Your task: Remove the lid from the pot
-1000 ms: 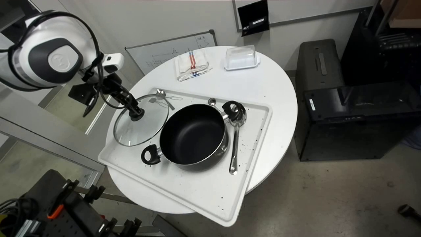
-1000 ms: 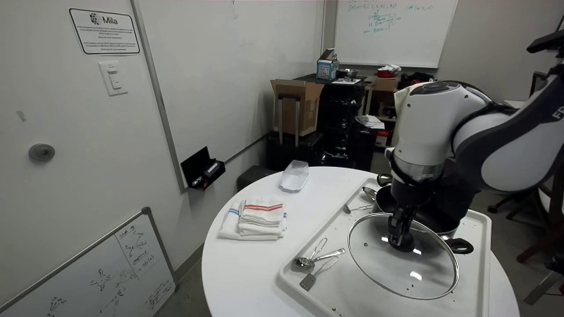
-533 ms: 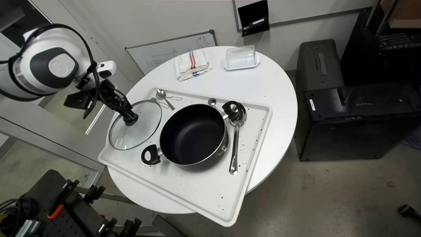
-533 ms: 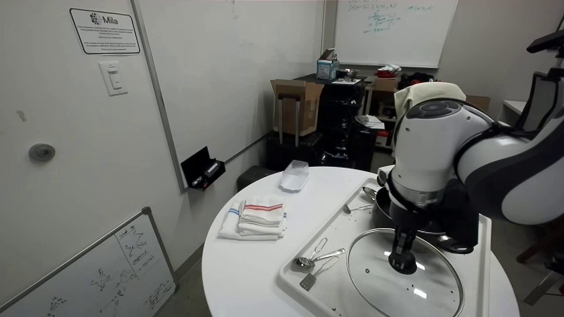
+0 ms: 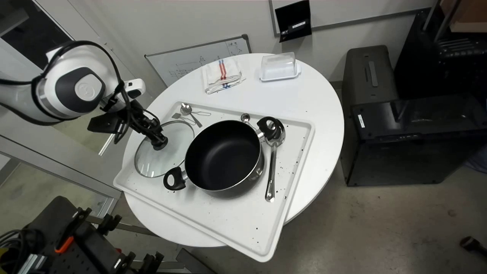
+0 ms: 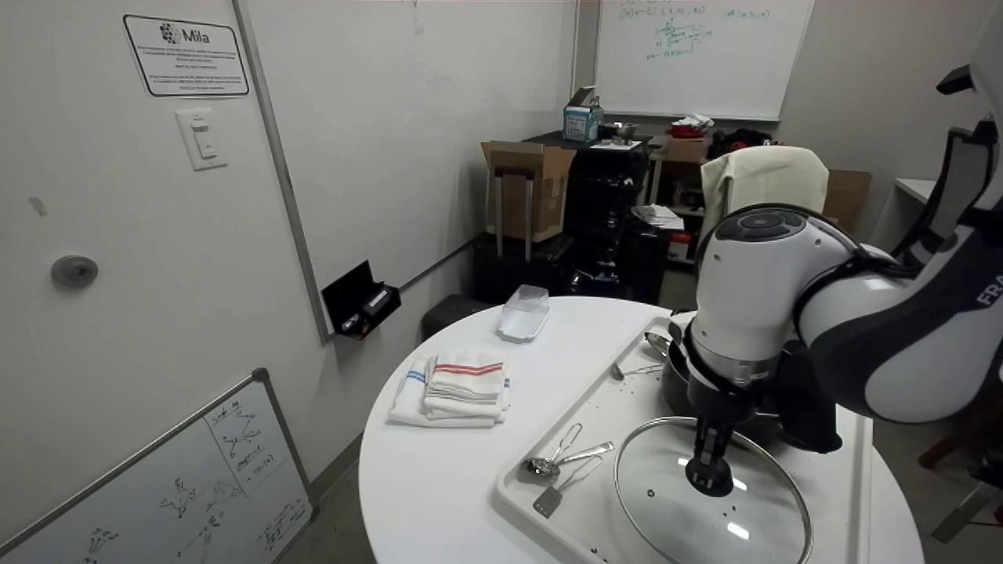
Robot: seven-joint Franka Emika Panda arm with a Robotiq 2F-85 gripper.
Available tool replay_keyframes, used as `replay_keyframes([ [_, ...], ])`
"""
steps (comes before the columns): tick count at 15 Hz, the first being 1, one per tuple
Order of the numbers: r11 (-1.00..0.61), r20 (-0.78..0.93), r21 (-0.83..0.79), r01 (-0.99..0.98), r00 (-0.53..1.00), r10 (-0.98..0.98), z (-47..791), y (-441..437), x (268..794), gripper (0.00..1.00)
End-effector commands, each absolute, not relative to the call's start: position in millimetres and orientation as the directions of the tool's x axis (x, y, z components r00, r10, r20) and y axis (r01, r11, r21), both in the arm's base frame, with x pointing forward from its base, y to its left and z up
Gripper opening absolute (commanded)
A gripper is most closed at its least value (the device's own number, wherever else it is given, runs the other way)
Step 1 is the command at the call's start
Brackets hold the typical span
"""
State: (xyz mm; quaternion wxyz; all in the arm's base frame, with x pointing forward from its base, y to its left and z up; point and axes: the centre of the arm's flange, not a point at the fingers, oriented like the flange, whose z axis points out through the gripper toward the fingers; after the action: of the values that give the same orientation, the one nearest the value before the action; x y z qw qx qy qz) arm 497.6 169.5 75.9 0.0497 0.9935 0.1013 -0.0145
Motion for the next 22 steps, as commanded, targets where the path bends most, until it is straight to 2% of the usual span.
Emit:
replay_keyframes([
  [1,-0.966,-0.024,0.066,0.250,0.968,0.249,58.9,163.7,510.9,0.24],
  [11,-0.938,-0.061,0.020,0.347,0.937,0.345,27.9,148.8,515.7,0.24],
  [12,-0.936,-0.063,0.018,0.351,0.935,0.349,28.9,147.8,514.7,0.74],
  [13,-0.935,-0.064,0.015,0.356,0.933,0.354,29.6,147.0,514.2,0.76],
  [16,-0.930,-0.060,0.010,0.367,0.929,0.366,39.2,145.8,512.3,0.96],
  [17,-0.929,-0.060,0.009,0.369,0.928,0.368,44.5,145.8,510.9,0.99],
  [22,-0.918,-0.045,-0.004,0.398,0.917,0.397,93.8,147.3,498.1,1.00],
])
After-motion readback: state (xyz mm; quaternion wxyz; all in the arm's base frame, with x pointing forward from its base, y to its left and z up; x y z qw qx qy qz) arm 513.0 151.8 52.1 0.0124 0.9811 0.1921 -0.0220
